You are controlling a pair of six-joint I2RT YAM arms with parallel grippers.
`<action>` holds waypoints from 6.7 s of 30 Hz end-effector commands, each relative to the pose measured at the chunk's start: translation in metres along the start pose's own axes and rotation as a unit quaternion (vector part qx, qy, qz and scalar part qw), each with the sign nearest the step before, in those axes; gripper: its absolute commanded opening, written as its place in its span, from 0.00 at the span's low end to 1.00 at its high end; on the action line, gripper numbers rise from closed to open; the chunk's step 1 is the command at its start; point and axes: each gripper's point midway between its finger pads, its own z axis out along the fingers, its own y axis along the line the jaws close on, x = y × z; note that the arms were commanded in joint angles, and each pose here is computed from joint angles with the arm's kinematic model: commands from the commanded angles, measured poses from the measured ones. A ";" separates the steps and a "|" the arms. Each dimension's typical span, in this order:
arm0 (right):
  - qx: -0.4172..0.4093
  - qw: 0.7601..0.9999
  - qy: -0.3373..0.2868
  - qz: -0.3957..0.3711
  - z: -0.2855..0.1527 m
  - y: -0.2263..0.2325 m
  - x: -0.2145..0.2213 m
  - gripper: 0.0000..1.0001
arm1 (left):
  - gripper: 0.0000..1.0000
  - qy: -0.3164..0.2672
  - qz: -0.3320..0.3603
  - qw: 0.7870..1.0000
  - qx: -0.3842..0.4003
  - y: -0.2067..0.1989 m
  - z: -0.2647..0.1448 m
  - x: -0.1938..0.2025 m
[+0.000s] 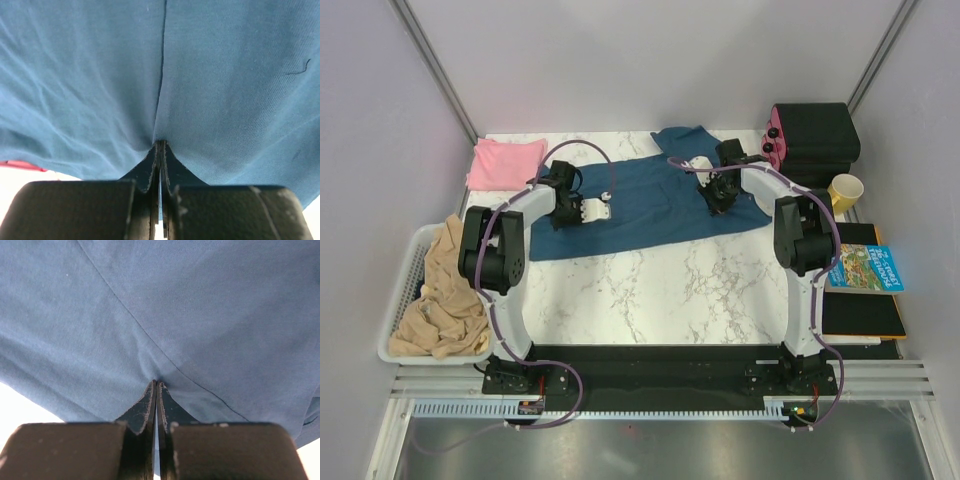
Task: Fold and stack the t-shirts
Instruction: Fold the tshirt
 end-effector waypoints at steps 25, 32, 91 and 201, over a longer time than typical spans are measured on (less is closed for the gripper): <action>0.018 1.000 0.012 -0.013 -0.007 -0.005 0.003 0.23 | 0.61 -0.040 -0.039 0.997 -0.049 0.010 -0.051 0.010; 0.032 0.998 -0.027 -0.046 -0.041 -0.006 -0.037 0.27 | 0.61 -0.075 -0.081 0.986 -0.127 0.041 -0.103 -0.003; 0.068 0.927 0.118 -0.349 -0.019 0.002 0.075 0.57 | 0.73 -0.028 0.060 0.993 -0.093 -0.095 -0.035 -0.010; 0.097 0.962 -0.199 0.157 0.015 -0.136 -0.111 0.48 | 0.85 -0.047 -0.051 0.995 -0.076 0.054 -0.075 -0.014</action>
